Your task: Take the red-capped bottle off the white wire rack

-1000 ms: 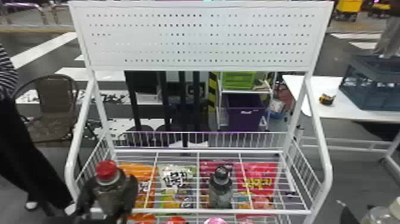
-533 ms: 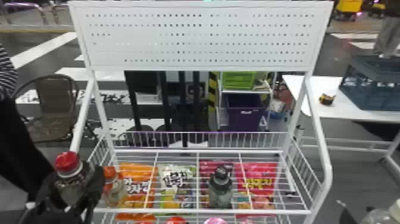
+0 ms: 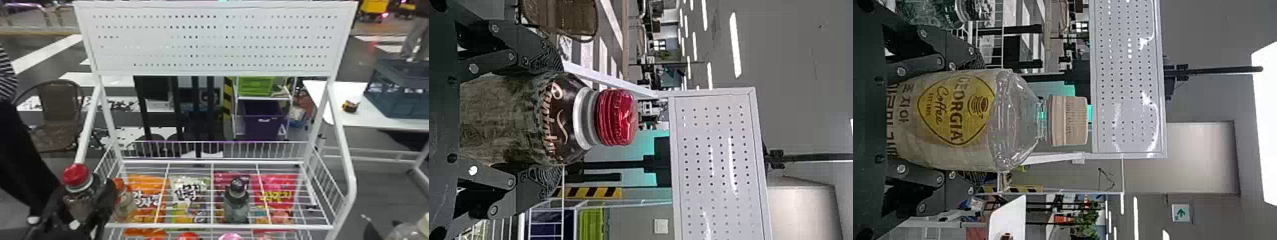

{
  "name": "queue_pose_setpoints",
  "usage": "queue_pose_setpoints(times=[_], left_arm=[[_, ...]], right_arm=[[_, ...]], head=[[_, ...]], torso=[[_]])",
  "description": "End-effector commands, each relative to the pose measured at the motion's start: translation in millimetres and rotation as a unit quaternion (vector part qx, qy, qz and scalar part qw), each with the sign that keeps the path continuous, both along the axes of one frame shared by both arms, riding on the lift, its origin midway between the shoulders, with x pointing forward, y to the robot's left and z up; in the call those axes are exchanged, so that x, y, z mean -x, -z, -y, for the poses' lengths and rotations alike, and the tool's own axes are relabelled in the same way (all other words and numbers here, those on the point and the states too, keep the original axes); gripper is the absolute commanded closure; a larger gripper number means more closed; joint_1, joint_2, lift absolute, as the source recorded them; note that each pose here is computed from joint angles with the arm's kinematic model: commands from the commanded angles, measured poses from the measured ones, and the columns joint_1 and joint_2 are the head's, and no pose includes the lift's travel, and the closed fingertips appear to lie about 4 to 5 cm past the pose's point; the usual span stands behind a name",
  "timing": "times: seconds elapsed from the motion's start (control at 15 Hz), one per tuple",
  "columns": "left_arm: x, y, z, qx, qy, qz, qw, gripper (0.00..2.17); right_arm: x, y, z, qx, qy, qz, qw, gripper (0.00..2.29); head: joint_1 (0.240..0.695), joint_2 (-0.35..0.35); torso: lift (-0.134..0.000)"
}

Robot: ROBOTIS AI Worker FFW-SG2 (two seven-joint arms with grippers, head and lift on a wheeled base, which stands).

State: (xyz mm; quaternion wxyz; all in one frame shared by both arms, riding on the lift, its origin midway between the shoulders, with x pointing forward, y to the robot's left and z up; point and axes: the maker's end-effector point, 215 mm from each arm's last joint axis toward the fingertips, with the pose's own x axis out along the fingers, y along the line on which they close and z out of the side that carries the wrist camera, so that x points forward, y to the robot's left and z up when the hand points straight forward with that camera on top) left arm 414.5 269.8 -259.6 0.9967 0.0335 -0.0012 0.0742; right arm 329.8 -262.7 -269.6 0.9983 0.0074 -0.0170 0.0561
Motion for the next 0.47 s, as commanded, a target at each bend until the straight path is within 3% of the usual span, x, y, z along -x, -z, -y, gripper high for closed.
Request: queue_pose_setpoints(times=[0.0, 0.4], left_arm=[[0.4, -1.5, 0.1, 0.0, 0.0, 0.001, 1.0, 2.08], [0.0, -2.9, 0.4, 0.0, 0.0, 0.002, 1.0, 2.08]], right_arm=[[-0.6, 0.0, -0.5, -0.001, 0.0, 0.001, 1.0, 1.43], [-0.7, 0.0, 0.0, 0.0, 0.0, 0.0, 1.0, 1.43]], head=[[0.499, 0.0], [0.499, 0.0]], torso=[[0.0], [0.0]])
